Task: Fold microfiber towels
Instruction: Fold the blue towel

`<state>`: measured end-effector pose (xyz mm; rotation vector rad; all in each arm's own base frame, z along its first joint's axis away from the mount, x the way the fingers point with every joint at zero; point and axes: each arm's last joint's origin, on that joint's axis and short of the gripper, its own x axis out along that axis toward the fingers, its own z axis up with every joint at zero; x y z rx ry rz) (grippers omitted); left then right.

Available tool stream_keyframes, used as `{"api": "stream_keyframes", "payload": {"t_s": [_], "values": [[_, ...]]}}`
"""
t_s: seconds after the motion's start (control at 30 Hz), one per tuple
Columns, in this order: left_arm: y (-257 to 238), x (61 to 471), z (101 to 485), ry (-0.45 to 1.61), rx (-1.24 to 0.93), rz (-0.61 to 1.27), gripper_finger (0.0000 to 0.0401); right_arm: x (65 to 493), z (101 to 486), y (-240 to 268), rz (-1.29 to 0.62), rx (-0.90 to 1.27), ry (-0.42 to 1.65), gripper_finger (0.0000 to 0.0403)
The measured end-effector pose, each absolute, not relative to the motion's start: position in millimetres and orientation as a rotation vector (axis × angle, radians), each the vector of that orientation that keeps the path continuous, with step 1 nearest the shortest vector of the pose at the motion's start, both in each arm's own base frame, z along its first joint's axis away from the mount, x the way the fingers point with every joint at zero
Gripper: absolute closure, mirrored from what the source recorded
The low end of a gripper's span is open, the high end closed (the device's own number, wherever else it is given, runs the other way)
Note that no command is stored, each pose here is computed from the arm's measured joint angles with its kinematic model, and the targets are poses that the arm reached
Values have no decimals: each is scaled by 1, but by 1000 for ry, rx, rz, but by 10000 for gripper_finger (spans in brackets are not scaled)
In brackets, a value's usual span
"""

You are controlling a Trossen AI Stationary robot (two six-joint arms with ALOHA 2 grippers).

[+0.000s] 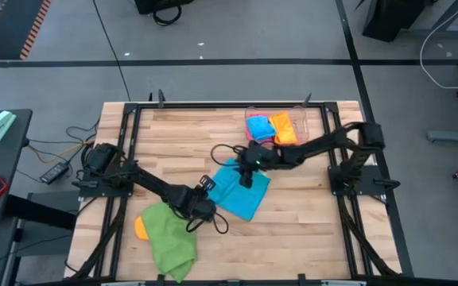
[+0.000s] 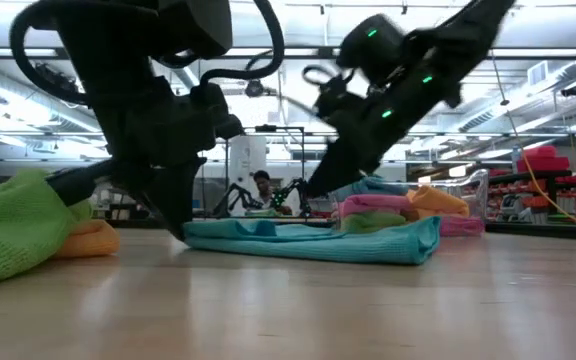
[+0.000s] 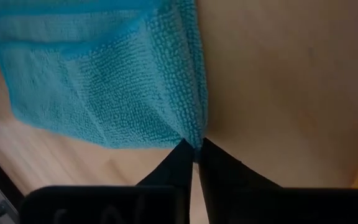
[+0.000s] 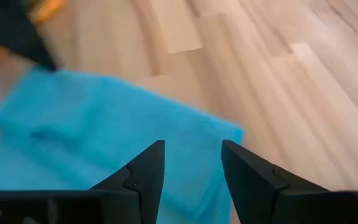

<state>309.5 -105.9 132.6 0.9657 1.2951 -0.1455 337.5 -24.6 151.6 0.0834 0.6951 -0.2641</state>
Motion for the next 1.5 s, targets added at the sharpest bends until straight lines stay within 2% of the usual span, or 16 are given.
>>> {"api": "stream_keyframes", "payload": {"t_s": [0.23,0.47,0.6,0.8,0.9,1.1,1.37,1.5], "values": [[-108,309,132,1287,930,-124,388,355,146,-58,-285,145,734,235],[-108,311,133,1276,921,-118,369,356,146,-64,-302,80,770,235],[-106,311,133,1281,917,-116,371,353,145,-78,-314,37,776,235],[-106,310,133,1287,900,-102,386,360,155,-79,-185,32,765,235],[-106,311,133,1285,896,-98,383,364,162,-75,-149,11,833,235],[-105,313,133,1264,820,-40,344,371,180,-44,-89,-125,876,235],[-113,316,140,1230,779,-20,242,351,185,-18,-50,-151,932,235],[-124,322,150,1179,772,-31,209,336,187,-7,-53,-148,933,235]]}}
